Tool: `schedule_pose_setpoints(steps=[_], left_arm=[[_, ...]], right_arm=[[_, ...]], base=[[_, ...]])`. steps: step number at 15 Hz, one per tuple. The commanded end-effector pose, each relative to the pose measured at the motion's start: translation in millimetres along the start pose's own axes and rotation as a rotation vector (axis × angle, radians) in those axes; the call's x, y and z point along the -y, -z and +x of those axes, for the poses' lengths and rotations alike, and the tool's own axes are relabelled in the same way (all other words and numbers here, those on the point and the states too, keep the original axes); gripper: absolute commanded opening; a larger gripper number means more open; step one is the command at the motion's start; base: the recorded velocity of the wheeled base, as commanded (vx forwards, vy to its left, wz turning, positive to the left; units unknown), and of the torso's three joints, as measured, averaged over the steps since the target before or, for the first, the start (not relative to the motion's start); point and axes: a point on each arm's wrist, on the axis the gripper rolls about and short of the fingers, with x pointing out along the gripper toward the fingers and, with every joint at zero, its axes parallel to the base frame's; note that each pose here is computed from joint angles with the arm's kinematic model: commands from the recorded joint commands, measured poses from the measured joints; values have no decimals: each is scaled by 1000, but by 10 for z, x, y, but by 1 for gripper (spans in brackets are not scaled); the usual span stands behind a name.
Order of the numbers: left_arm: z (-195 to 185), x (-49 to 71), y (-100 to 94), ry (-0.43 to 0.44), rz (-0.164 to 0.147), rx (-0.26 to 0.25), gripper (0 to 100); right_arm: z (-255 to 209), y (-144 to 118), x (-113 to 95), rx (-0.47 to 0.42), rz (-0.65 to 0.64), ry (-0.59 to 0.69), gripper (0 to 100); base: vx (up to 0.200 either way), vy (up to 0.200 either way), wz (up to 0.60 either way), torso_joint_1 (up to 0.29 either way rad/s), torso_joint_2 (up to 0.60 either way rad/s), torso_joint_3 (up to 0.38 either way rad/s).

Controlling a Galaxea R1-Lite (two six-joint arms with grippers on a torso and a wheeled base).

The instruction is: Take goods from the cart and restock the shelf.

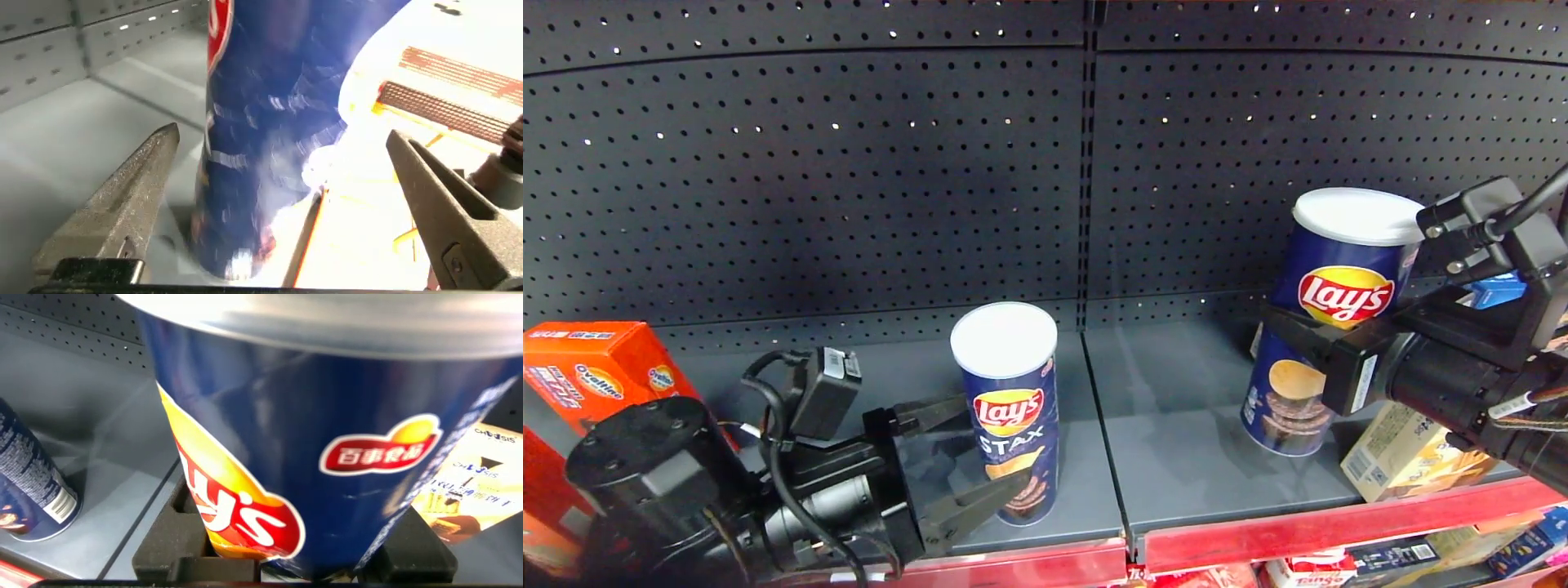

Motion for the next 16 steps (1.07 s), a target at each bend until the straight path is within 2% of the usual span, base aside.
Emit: schedule_pose_setpoints(steps=[1, 4, 6, 7, 10, 11, 12, 13, 14, 16], left_arm=[[-214, 67, -56, -43, 8, 22, 100], [-494, 190, -75, -113, 9, 44, 100], [-610, 254, -130, -223, 9, 95, 100], [-672, 291, -152, -320, 0, 106, 100], [-839, 482, -163, -470, -7, 90, 100], [-943, 562, -120, -557, -21, 55, 100], [-1037, 636, -72, -592, -35, 18, 100], [-1106, 650, -37, -636, -51, -5, 100], [-1125, 622, -23, -709, -67, -6, 100], [-1149, 595, -17, -798, -46, -9, 100]], right_arm=[[-20, -13, 12, 7, 2, 4, 0], [-24, -9, 47, 6, 2, 19, 0], [-25, 9, 71, 0, 1, 29, 0], [-31, 32, 76, -6, 1, 31, 0], [-22, 23, 102, 5, 14, 46, 0], [-12, -4, 127, 14, 18, 56, 0], [-7, 5, 135, 11, 27, 59, 0], [9, 29, 127, 1, 38, 57, 0], [18, 32, 128, 0, 39, 59, 0], [53, -10, 161, 12, 42, 76, 0]], base=[[0, 0, 0, 0, 0, 0], [0, 0, 0, 0, 0, 0], [0, 0, 0, 0, 0, 0], [0, 0, 0, 0, 0, 0], [0, 0, 0, 0, 0, 0], [0, 0, 0, 0, 0, 0], [0, 0, 0, 0, 0, 0], [0, 0, 0, 0, 0, 0], [0, 0, 0, 0, 0, 0], [0, 0, 0, 0, 0, 0]])
